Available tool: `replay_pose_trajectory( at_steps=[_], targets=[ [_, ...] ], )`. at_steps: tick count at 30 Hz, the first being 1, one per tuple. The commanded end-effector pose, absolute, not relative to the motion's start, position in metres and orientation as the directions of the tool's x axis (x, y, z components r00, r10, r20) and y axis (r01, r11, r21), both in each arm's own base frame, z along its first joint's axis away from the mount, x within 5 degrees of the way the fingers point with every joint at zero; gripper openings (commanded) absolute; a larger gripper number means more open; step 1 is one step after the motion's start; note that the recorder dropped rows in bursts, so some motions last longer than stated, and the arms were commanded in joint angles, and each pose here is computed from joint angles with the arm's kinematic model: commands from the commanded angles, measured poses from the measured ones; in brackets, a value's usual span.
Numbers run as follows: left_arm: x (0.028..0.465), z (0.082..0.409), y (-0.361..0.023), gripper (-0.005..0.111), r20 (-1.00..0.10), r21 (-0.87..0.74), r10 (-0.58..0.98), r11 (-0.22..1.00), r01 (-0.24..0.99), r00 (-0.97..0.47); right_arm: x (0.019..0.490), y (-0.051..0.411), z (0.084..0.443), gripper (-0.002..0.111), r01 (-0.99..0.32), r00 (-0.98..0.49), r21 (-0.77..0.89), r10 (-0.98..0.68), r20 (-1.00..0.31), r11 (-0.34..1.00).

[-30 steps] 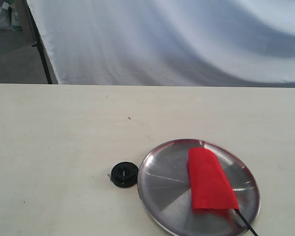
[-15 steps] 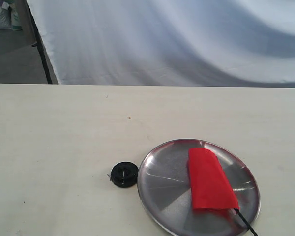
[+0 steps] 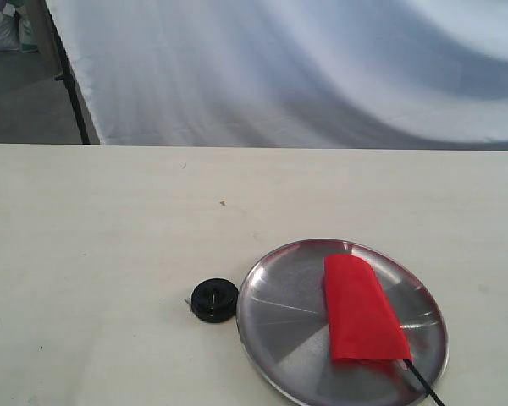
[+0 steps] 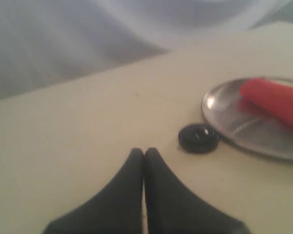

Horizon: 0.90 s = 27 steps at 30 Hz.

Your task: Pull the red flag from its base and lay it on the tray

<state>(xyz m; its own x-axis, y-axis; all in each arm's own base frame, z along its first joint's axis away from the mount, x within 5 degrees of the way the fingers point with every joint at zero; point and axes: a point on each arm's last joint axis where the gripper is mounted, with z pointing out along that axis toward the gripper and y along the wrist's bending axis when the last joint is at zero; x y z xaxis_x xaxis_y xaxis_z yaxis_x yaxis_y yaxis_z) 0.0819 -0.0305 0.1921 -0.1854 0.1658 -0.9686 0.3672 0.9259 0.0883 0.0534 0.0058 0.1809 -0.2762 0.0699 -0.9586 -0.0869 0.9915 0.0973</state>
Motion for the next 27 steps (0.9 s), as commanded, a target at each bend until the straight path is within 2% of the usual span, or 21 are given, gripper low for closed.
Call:
replay_pose_trajectory(
  at_steps=[1,18,22,23,27],
  targets=[
    [0.078,0.179,-0.03,0.0,-0.927,0.082,0.211,0.92,0.383,-0.309,0.053,0.005,0.182,0.0,-0.086,-0.262,0.089,0.063,-0.963,0.992],
    [0.077,0.179,-0.029,0.0,-0.93,0.075,0.201,0.924,0.374,-0.309,0.053,0.005,0.182,0.0,-0.086,-0.264,0.089,0.063,-0.962,0.992],
    [0.075,0.186,-0.018,0.0,-0.955,0.077,0.146,0.963,0.258,-0.259,0.053,0.005,0.182,0.0,-0.086,-0.264,0.089,0.063,-0.962,0.992],
    [0.074,0.188,-0.013,0.0,-0.964,0.078,0.123,0.978,0.192,-0.238,0.053,0.005,0.182,0.0,-0.086,-0.264,0.089,0.063,-0.962,0.992],
    [0.07,0.194,-0.005,0.0,-0.98,0.079,0.094,0.993,0.091,-0.174,0.053,0.005,0.182,0.0,-0.086,-0.264,0.089,0.063,-0.962,0.992]
  ],
)
